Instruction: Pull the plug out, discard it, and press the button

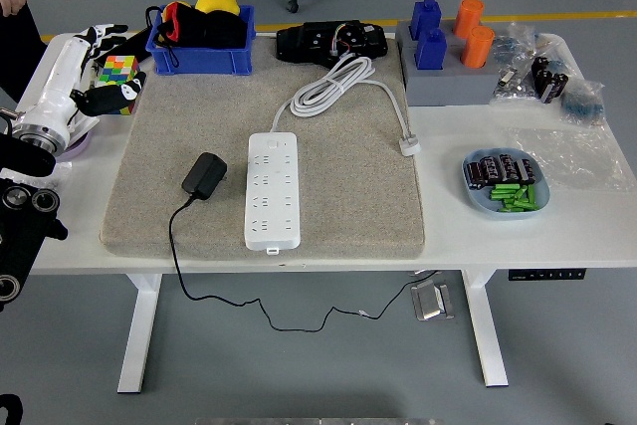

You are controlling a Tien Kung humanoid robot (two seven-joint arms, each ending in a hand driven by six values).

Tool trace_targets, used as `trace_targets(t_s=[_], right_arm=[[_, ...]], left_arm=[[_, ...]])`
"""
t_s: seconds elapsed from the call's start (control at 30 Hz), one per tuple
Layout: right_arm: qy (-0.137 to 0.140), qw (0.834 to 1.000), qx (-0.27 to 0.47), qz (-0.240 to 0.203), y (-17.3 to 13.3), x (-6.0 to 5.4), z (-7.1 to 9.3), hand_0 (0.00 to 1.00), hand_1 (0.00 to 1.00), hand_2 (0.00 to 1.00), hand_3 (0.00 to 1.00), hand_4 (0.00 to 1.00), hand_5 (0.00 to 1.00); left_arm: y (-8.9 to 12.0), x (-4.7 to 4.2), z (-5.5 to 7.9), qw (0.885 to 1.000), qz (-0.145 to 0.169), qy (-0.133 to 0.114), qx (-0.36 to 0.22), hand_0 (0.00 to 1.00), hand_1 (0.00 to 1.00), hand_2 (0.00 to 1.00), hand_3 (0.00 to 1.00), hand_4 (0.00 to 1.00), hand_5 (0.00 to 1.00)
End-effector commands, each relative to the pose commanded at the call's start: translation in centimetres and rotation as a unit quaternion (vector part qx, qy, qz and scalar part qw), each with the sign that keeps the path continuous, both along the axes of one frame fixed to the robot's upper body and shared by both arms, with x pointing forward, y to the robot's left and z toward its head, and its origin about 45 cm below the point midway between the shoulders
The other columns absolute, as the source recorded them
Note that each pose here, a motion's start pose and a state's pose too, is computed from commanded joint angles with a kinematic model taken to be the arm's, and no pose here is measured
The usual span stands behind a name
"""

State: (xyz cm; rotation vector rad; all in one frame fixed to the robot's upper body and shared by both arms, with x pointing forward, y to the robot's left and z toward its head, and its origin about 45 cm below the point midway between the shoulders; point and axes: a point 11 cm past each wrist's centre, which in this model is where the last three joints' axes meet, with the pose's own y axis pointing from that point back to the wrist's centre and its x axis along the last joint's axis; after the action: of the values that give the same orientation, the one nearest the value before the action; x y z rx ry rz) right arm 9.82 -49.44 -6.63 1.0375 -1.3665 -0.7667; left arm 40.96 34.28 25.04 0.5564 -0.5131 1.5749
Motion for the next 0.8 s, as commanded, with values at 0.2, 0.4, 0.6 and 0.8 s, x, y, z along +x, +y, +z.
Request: trace_targets(t_s=[0.2,0.4,0.6,0.8], right_arm=[[0.002,1.000,0.005,-0.002,0.4,-0.4,-0.3,0.767,0.729,0.724,0.713,0.883,0.658],[0.001,1.000,0.003,-0.005,0.2,-0.4,-0.2,0.767,0.729,0.724,0.713,0.883,0.658],[0.002,1.000,0.004,-0.008,0.2,-0.7,-0.3,0.767,0.729,0.724,0.713,0.883,0.658],[0.004,1.000,0.006,-0.010,0.4,-0.9,-0.4,0.767,0.729,0.724,0.713,0.883,0.658]], left_arm=[[0.9,-0.75,0.0,1.000,0.013,-0.001,-0.011,0.893,0.878,0.836,0.849,0.700,0.138],[1.2,-0.90,0.1,1.000,0.015,0.001,-0.009,0.891,0.872,0.833,0.844,0.699,0.152],[1.6,-1.20,-0.5,1.000,0.022,0.012,-0.013,0.890,0.870,0.832,0.846,0.695,0.157],[1.8,-1.35,-0.5,1.000,0.025,0.012,-0.015,0.889,0.867,0.831,0.847,0.692,0.163]])
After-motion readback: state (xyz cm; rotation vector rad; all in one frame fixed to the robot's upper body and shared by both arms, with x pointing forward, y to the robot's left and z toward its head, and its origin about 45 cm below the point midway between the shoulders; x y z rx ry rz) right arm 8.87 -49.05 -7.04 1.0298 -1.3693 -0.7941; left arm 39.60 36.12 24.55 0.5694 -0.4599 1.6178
